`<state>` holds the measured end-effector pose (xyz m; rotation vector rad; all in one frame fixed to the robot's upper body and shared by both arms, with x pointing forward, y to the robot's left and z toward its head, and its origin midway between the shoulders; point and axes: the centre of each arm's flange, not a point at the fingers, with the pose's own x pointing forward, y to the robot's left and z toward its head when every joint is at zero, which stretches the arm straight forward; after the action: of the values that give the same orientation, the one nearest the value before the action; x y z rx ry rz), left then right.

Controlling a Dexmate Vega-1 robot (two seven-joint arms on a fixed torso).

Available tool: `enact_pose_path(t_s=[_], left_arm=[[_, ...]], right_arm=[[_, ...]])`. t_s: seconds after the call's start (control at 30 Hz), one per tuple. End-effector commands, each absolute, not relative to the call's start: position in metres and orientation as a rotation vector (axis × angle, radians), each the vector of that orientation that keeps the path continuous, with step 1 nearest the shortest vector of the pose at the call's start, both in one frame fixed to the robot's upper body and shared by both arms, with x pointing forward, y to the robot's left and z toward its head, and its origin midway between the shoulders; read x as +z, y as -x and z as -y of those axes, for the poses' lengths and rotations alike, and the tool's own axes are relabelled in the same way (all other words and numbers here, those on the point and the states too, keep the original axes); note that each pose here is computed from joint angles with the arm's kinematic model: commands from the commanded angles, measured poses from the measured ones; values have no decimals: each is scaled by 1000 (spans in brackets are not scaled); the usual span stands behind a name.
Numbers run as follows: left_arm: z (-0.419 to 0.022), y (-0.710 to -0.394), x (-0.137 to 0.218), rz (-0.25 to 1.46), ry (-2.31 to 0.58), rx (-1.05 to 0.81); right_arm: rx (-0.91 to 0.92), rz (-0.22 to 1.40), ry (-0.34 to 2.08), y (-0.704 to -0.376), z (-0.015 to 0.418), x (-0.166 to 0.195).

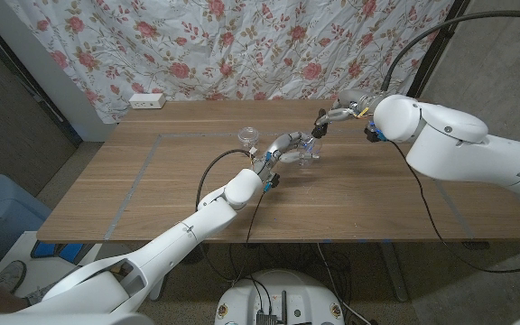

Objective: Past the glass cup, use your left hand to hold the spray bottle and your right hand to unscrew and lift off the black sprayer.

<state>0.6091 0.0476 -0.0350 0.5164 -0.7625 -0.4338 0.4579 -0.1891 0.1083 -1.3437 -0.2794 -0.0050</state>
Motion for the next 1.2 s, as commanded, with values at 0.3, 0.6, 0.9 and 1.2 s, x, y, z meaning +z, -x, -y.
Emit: enact_pose_path(t_s=[0.3,0.6,0.9,1.2], left_arm=[[-44,-610,-34,764,-518,-447],[-43,-611,-34,764,-517,-454],[-43,-611,-34,764,-515,-458],[-42,-611,-37,754,-510,-464]], right_arm=[[57,295,1267,-461,199,108],[72,315,1233,-462,202,109],[64,339,1199,-462,205,108],[60,352,1157,-462,208,104]])
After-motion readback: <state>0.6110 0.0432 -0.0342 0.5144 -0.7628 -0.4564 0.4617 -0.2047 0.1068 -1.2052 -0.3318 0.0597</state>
